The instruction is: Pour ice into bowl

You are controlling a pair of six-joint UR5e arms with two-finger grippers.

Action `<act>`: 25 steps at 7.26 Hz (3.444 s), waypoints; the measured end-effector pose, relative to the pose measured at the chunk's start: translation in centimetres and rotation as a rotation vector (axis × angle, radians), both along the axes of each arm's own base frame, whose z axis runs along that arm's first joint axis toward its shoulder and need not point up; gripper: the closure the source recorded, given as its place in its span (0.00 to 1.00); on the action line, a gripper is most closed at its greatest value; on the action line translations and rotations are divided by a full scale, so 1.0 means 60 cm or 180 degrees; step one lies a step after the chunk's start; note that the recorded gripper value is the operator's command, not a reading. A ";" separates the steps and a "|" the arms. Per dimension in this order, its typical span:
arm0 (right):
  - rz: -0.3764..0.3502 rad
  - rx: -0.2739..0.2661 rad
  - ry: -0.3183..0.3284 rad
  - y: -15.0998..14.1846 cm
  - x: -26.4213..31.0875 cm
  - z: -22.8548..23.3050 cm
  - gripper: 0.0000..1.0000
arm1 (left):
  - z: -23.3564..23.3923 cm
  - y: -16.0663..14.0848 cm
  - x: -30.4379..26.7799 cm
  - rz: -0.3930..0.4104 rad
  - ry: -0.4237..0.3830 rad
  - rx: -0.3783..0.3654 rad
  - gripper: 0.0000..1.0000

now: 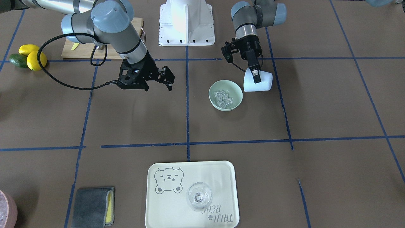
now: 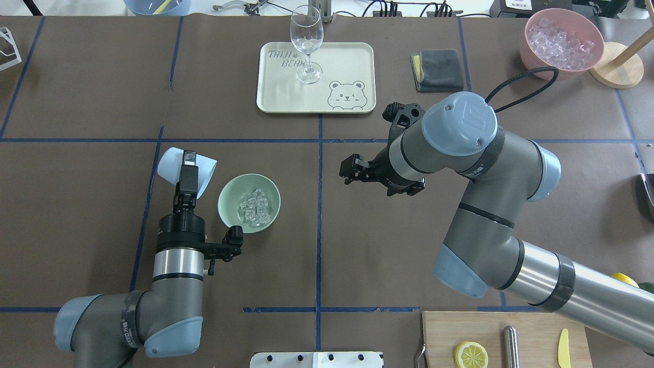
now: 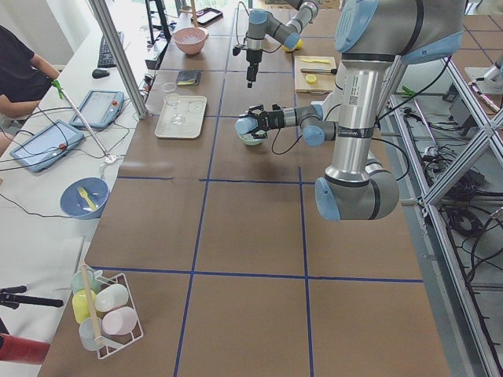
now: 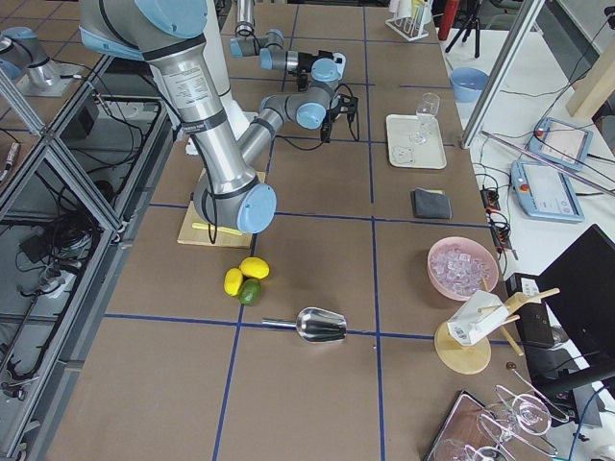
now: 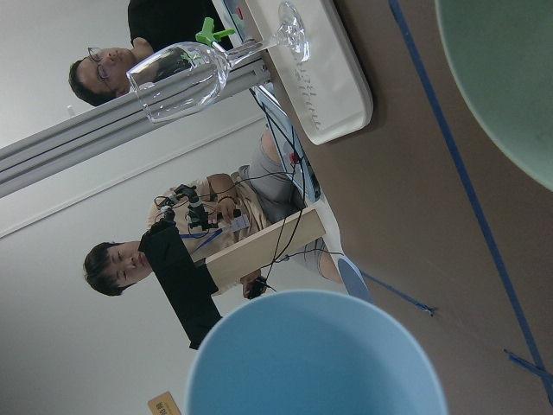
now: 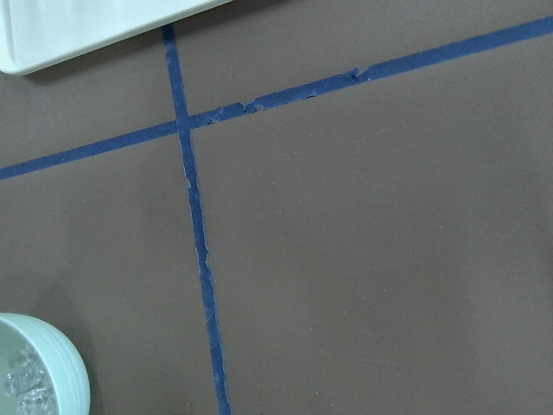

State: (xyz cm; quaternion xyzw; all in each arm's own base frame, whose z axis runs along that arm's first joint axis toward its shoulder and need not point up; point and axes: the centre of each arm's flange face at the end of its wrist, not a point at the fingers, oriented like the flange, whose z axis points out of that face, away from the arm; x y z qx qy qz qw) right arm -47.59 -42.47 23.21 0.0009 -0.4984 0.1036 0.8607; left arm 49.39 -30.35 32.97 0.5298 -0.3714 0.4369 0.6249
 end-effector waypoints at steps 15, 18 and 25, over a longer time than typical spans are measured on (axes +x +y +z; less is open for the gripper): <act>0.0218 0.0086 0.0062 0.012 -0.223 -0.148 0.00 | -0.098 -0.144 -0.254 0.0953 0.1174 -0.1034 1.00; 0.0172 0.0066 0.0242 0.013 -0.319 -0.162 0.07 | -0.080 -0.194 -0.326 0.0880 0.1800 -0.1293 1.00; 0.0089 0.0107 0.0109 0.030 -0.353 -0.149 1.00 | -0.020 -0.247 -0.420 0.0597 0.2872 -0.1824 1.00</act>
